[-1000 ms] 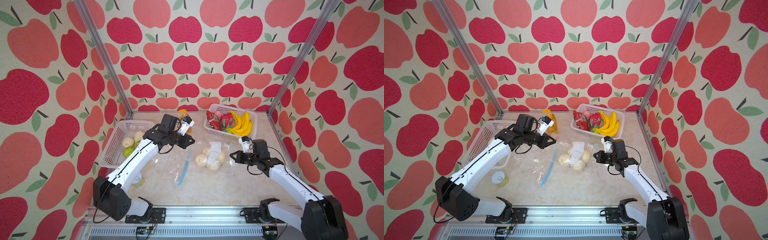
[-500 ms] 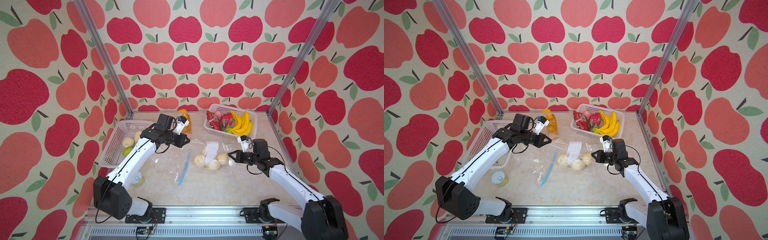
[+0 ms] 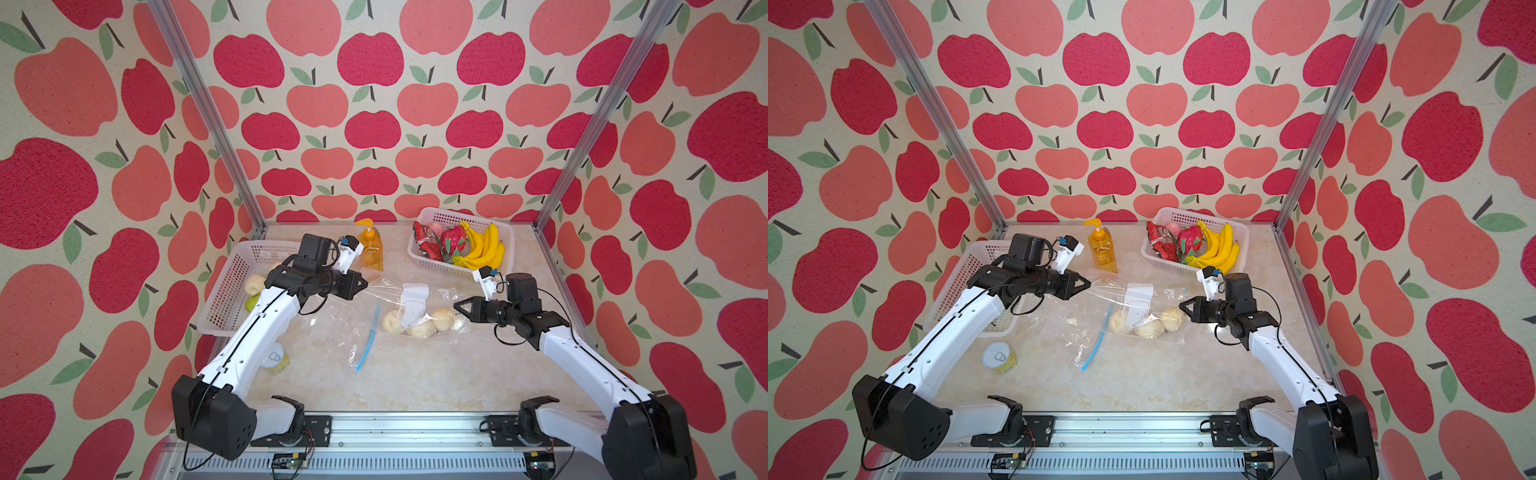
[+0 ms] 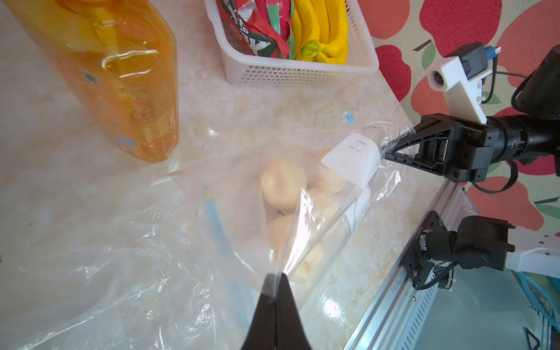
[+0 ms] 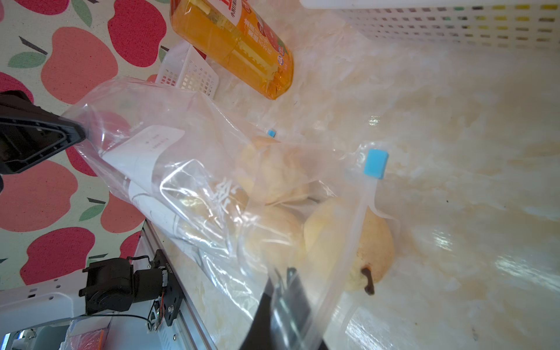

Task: Open the zip-top bag and take out the pear
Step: Adjust the zipper food storage bag at the center of the board.

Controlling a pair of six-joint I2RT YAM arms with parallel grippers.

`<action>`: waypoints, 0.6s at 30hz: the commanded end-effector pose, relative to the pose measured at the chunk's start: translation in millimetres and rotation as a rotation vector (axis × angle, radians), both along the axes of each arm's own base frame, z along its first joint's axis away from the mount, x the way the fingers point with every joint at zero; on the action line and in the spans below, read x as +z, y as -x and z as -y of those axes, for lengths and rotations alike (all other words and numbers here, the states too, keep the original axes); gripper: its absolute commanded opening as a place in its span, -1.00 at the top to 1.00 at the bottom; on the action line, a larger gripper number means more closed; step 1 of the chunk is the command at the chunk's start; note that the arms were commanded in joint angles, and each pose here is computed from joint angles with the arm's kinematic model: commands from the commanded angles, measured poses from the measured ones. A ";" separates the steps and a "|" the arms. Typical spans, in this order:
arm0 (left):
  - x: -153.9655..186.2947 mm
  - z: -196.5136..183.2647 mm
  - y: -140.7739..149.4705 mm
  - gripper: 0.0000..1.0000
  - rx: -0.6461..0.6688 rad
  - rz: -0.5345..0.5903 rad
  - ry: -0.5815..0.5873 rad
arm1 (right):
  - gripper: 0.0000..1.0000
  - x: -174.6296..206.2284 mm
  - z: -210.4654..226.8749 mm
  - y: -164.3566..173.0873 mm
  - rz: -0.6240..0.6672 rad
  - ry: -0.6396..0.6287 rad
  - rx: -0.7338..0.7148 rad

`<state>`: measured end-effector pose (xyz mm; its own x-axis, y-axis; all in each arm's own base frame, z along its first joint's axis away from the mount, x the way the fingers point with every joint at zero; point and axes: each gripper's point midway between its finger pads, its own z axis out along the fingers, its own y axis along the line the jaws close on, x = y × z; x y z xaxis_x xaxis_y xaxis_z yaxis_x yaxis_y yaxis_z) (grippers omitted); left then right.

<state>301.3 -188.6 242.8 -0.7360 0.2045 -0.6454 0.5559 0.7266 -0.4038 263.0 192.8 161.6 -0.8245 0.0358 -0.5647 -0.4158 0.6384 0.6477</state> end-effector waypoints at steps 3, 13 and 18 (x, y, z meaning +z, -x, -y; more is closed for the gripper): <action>-4.3 -6.6 -9.4 1.00 0.032 0.000 -0.004 | 0.81 27.0 -2.1 4.3 0.036 -0.047 0.017; -46.3 -10.6 -16.9 0.47 0.053 -0.110 -0.074 | 0.39 9.3 1.9 2.4 -0.039 -0.007 -0.021; -62.5 -15.5 -20.0 -0.10 0.086 -0.132 -0.104 | -0.04 13.9 15.3 -0.3 -0.043 0.079 -0.079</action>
<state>318.2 -180.0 184.2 -0.8260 0.2134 -0.5217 0.4631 0.7846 -0.4123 258.3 188.2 165.4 -0.8530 0.0520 -0.5193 -0.3603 0.6613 0.6579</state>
